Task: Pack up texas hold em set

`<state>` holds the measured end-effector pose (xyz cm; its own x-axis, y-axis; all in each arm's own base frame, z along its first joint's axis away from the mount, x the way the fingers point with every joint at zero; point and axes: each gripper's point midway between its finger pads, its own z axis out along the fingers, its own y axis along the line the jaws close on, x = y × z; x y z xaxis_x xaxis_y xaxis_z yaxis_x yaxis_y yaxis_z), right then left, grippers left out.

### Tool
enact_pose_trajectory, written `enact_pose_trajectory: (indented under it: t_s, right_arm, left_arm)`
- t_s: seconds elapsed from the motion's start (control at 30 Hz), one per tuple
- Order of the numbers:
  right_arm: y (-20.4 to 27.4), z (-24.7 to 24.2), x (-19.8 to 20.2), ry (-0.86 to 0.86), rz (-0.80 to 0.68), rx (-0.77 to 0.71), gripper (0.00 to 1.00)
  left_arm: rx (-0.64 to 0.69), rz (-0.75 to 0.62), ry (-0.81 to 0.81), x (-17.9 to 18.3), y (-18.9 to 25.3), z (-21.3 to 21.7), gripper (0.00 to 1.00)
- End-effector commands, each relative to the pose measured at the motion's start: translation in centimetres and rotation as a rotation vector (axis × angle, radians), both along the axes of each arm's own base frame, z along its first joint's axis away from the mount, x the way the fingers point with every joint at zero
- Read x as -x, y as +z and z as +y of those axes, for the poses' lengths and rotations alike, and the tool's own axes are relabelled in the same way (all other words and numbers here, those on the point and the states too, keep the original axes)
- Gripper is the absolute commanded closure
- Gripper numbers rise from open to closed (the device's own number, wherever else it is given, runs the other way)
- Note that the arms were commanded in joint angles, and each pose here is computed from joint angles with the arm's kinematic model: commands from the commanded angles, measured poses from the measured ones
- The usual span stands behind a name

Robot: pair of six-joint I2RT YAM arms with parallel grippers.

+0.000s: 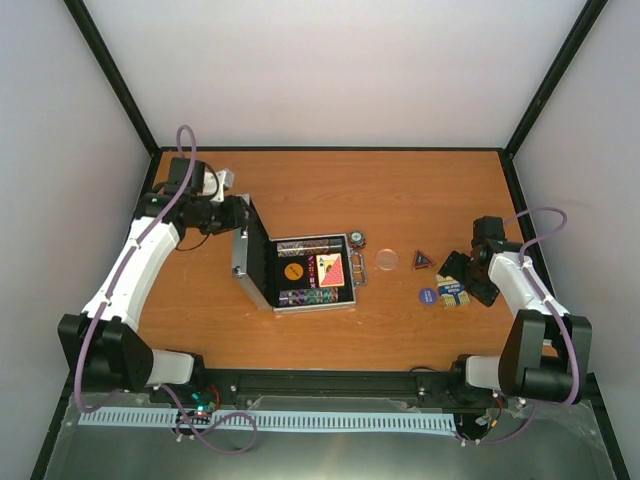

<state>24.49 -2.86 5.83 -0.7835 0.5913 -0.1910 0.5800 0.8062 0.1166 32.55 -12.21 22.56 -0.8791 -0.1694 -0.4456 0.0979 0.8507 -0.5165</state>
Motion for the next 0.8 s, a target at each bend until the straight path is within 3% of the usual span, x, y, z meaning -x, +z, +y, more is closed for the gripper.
enact_pose_trajectory:
  t_s: [0.0, 0.47, 0.77]
  right_arm:
    - [0.0, -0.4, -1.7, 0.038, -0.049, -0.002, 0.03]
    - [-1.7, -0.7, -2.5, 0.112, -0.027, 0.010, 0.03]
    - [-2.6, 2.0, -3.0, 0.202, -0.065, -0.128, 0.03]
  left_arm:
    - [-0.084, -0.042, -0.055, -1.1, 0.4, 0.3, 0.53]
    - [-0.272, -0.053, -0.047, -1.8, 0.9, 2.9, 0.57]
    - [-0.335, -0.039, -0.023, -1.3, 1.1, 4.1, 0.58]
